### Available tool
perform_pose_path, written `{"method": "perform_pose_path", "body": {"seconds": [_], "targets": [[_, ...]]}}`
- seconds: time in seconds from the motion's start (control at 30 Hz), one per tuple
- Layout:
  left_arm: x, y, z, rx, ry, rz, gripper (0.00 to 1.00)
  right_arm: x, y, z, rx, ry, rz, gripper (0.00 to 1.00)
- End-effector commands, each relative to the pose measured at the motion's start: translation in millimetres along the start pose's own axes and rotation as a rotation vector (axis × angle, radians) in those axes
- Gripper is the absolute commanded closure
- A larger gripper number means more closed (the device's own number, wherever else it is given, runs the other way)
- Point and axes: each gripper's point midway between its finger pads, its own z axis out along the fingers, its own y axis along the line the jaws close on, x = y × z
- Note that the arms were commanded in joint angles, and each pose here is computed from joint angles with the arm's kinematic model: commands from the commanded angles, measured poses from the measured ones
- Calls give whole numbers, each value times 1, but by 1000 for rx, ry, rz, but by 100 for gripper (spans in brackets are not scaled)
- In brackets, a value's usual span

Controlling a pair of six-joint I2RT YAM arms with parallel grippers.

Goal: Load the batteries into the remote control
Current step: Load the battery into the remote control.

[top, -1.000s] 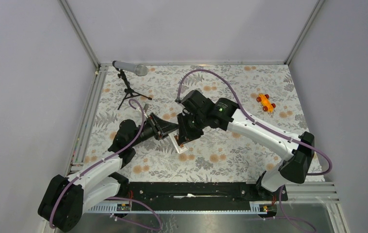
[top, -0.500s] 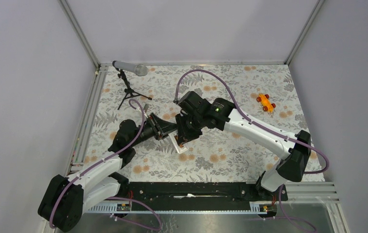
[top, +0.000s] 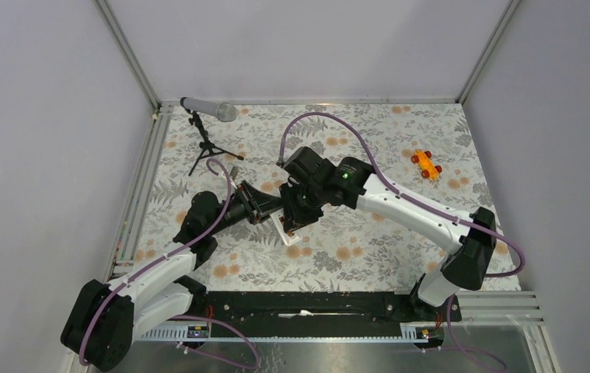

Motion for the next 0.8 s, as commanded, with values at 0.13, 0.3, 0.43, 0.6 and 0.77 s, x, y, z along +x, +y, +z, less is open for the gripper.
{"method": "perform_pose_path", "body": {"seconds": [0.13, 0.3, 0.43, 0.6, 0.77], "targets": [[-6, -28, -1, 94, -28, 45, 100, -13, 9, -7, -5, -59, -22, 68], [-7, -29, -1, 89, -33, 50, 100, -20, 15, -17, -30, -110, -5, 63], [-7, -32, -1, 93, -33, 49, 100, -25, 22, -31, -66, -167, 11, 58], [-10, -41, -2, 123, -45, 36, 100, -32, 28, -51, -115, -258, 27, 47], [-13, -56, -5, 172, -64, 4, 100, -37, 20, -74, -137, -393, 68, 31]]}}
